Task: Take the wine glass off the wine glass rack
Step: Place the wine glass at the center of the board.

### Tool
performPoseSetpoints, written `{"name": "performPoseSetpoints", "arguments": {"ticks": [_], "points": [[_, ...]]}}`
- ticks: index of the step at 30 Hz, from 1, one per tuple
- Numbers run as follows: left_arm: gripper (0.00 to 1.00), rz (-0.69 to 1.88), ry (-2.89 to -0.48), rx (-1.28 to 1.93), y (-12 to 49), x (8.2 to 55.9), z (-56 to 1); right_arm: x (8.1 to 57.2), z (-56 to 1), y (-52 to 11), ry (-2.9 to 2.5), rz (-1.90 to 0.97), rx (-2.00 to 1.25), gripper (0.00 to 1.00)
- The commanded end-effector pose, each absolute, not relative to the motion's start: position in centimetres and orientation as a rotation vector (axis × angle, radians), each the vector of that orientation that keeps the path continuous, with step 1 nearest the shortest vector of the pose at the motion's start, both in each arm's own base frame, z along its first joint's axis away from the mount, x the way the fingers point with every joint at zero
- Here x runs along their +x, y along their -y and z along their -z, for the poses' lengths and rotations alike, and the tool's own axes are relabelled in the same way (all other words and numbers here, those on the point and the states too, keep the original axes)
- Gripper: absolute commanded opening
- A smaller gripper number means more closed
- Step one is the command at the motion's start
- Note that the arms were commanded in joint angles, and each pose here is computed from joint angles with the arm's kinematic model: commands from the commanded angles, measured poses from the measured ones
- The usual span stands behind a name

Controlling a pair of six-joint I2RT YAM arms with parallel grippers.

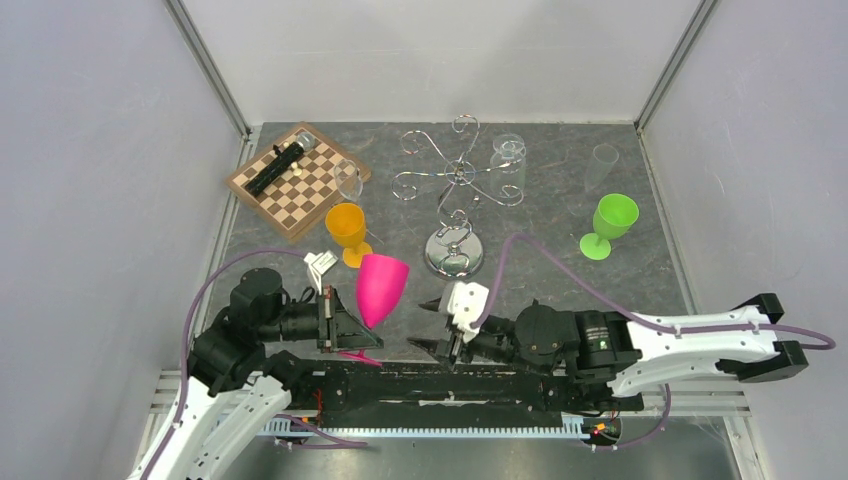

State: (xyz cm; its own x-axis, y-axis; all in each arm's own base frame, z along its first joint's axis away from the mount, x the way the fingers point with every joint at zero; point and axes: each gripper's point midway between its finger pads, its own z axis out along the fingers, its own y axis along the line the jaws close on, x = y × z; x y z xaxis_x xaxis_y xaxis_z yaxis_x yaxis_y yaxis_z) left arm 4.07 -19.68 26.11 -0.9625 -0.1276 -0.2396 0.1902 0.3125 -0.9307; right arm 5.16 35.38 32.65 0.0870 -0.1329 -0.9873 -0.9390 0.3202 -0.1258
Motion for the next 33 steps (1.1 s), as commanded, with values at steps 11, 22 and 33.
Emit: {"name": "performPoseSetpoints", "arguments": {"ticks": [11,22,33], "points": [[0.02,1.647,-2.28,0.593,18.1,-0.3,-25.3,10.2,-37.5,-32.2,-1.546,-1.042,-0.977,0.56],[0.02,1.661,-2.173,0.781,17.3,-2.5,-25.7,7.8,-37.3,-33.3,-1.513,-1.322,-1.168,0.56],[0.02,1.616,-2.155,0.886,16.7,-3.3,-25.3,5.1,-35.9,-34.6,-1.43,-1.507,-1.337,0.56]]}}
